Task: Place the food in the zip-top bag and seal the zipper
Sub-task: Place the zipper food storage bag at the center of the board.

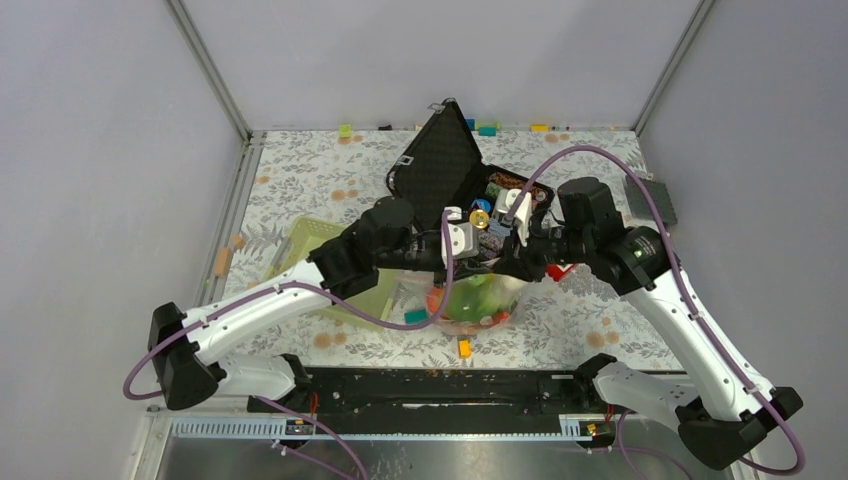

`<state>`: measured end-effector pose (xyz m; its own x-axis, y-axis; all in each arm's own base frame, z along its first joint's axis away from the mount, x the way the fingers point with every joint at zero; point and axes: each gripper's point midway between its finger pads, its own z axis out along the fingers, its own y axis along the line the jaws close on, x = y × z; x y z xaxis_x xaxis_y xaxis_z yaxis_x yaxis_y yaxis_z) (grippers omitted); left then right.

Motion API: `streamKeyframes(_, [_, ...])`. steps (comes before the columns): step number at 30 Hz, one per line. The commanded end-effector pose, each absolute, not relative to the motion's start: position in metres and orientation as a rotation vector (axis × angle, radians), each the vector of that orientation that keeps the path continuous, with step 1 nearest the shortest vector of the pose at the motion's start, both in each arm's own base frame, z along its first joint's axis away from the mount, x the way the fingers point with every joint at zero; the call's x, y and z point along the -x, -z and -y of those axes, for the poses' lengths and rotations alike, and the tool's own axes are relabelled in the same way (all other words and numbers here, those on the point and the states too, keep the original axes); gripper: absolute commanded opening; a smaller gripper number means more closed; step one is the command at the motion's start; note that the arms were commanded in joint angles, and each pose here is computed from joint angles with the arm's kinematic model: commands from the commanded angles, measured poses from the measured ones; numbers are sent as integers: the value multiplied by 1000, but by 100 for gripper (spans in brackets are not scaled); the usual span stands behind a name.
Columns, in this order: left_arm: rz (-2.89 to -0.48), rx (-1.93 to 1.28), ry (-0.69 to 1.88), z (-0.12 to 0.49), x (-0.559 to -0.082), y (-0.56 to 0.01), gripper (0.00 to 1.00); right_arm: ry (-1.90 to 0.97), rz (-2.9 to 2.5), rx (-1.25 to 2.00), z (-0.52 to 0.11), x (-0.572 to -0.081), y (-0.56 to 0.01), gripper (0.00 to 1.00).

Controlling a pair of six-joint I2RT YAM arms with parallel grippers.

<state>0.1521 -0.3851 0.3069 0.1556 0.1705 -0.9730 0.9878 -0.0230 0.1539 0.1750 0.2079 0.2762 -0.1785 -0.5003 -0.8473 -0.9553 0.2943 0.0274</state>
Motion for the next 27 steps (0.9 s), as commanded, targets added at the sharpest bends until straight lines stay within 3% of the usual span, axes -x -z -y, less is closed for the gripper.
streamKeyframes(1, [-1083,-1345,1050,377,-139,-356,30,-758,-1792,1292,-207,-174,-284,11])
streamKeyframes(2, [-1086,-1324,1054,374,-138,-359,44,-747,-1797,1286,-205,-174,-283,5])
streamKeyframes(4, [-1082,-1261,1052,369,-140,-369,92,-716,-1798,1241,-203,-180,-285,0])
streamKeyframes(5, [-1086,-1233,1045,366,-141,-373,98,-698,-1799,1211,-202,-183,-286,0])
streamKeyframes(8, [-1131,-1106,998,349,-150,-384,99,-646,-1793,1063,-199,-198,-296,0])
streamKeyframes(16, [-1388,-469,754,256,-205,-381,99,-559,-1685,230,-150,-241,-393,0])
streamKeyframes(27, [-1516,-211,659,222,-228,-331,99,84,-1602,-338,-22,-280,-446,0])
